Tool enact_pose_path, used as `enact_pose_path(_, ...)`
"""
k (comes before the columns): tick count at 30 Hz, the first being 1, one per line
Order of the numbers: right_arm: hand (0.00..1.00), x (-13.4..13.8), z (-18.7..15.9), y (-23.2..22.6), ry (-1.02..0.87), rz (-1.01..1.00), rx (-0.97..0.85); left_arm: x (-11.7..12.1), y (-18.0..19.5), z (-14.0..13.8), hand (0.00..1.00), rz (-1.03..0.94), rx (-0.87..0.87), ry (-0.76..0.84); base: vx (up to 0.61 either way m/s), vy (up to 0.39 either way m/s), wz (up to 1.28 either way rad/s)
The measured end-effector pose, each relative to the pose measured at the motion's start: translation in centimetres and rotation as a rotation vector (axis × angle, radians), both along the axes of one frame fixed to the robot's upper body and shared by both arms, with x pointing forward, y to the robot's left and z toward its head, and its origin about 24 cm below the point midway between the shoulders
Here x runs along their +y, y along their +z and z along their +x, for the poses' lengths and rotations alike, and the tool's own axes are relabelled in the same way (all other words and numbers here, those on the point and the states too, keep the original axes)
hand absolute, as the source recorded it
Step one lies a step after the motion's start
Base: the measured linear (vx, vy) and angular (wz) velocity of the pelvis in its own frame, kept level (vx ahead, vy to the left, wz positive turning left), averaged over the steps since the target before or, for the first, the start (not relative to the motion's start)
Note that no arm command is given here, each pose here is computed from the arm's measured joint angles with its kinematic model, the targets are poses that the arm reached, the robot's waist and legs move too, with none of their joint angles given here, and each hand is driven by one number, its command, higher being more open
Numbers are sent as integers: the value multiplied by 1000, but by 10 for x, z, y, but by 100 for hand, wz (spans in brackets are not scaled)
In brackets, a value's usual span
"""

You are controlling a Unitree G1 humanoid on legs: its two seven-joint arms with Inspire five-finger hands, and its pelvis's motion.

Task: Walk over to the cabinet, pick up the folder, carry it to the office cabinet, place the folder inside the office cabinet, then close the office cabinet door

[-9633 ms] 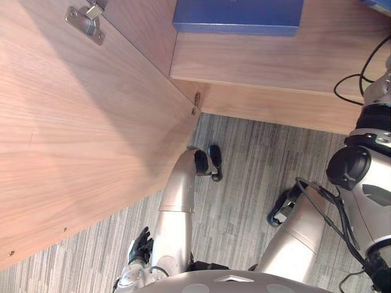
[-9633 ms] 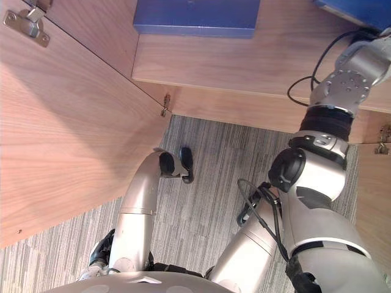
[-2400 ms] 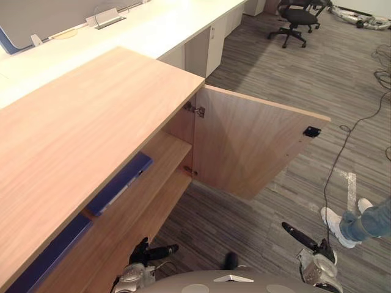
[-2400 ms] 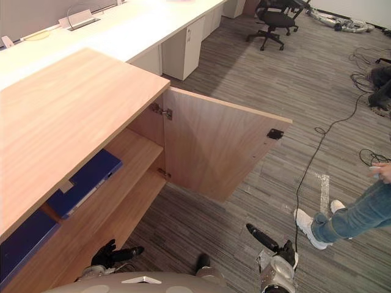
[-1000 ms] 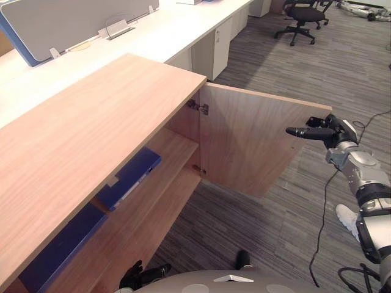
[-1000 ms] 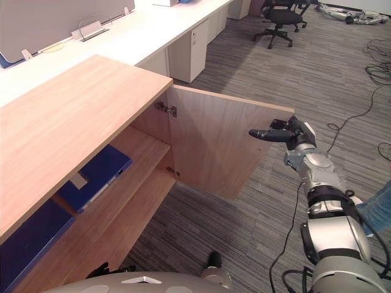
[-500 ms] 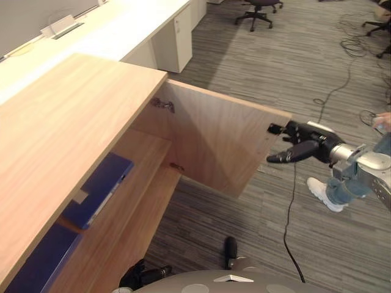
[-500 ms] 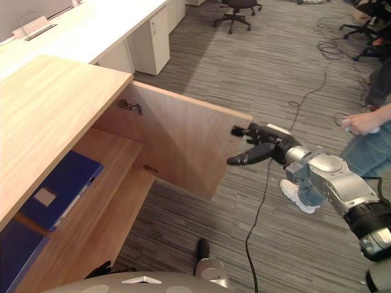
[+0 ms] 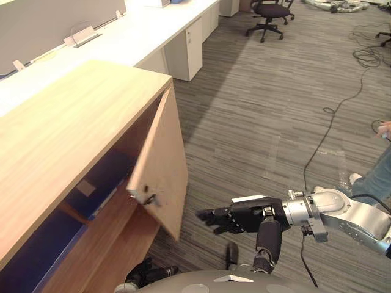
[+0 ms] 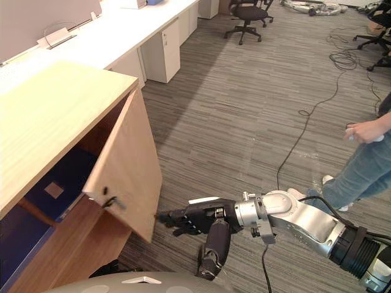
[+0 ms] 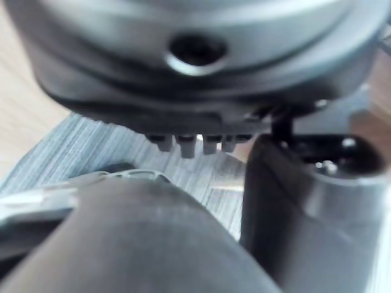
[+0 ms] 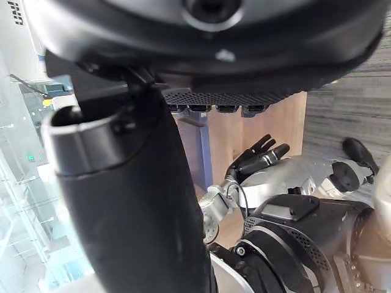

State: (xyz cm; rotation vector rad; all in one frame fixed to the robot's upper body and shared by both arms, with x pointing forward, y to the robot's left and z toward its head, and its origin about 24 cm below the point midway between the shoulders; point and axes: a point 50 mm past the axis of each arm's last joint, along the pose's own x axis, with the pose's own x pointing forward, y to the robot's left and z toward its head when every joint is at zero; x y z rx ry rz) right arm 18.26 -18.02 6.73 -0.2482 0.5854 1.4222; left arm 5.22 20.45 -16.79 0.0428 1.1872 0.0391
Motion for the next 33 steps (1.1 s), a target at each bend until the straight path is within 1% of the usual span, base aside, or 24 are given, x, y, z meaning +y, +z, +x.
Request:
enact_pose_path(2,100,-3,-5,-6,-4,-11,28,2,0,0,100,4,-2,-2,20,89,2)
enact_pose_path(5,100,-16,-8,-20,-59,-52,77,6,1,0,100,9,0,-7,27,105,6)
enact_pose_path(9,100,-38,-14,-54,-170,-149,130,6,1,1,100,4,1,-35,21,96,19)
enact_pose_path(12,100,-55,-13,-85,-310,-228,124,4,1,2,100,3,1,-52,-4,117,13)
enact_pose_path(14,100,-65,-10,-110,-432,-310,71,2,1,2,100,0,1,-70,-17,62,17)
enact_pose_path(16,100,-72,-9,-135,-593,-370,54,0,1,3,100,-5,2,-70,-12,54,20)
enact_pose_path(17,100,-74,-10,-152,-735,-402,59,-1,1,3,100,-8,2,-72,-10,37,23)
enact_pose_path(18,100,-75,-11,-160,-806,-421,66,-2,1,3,100,-8,2,-73,-11,21,30)
enact_pose_path(19,100,-76,-17,-175,-951,-455,98,-5,0,5,100,-9,0,-74,-9,15,28)
enact_pose_path(20,100,-77,-20,-182,-1026,-477,121,-6,0,6,100,-6,-1,-77,2,37,45)
enact_pose_path(22,100,-77,-48,-207,-1404,-512,294,-15,-1,9,100,-10,-4,-76,22,65,67)
enact_pose_path(23,100,-76,-57,-212,-1482,-523,340,-18,-1,10,100,-13,-5,-82,47,71,83)
enact_pose_path(25,100,-67,-95,-227,-1726,-538,515,-24,-1,16,100,-8,-9,-105,74,79,94)
enact_pose_path(26,100,-66,-103,-229,-1776,-551,538,-26,-1,17,100,-6,-9,-122,76,98,108)
enact_pose_path(28,100,-72,-125,-231,-1999,-536,613,-31,0,24,100,12,-20,-206,56,127,118)
enact_pose_path(30,100,-74,-140,-232,-2092,-542,663,-31,2,29,100,21,-42,-229,45,172,100)
enact_pose_path(31,100,-70,-146,-234,-2133,-537,686,-29,2,29,100,33,-45,-228,30,191,81)
enact_pose_path(33,100,-70,-151,-233,-2188,-524,680,-25,2,29,100,52,-46,-216,4,162,49)
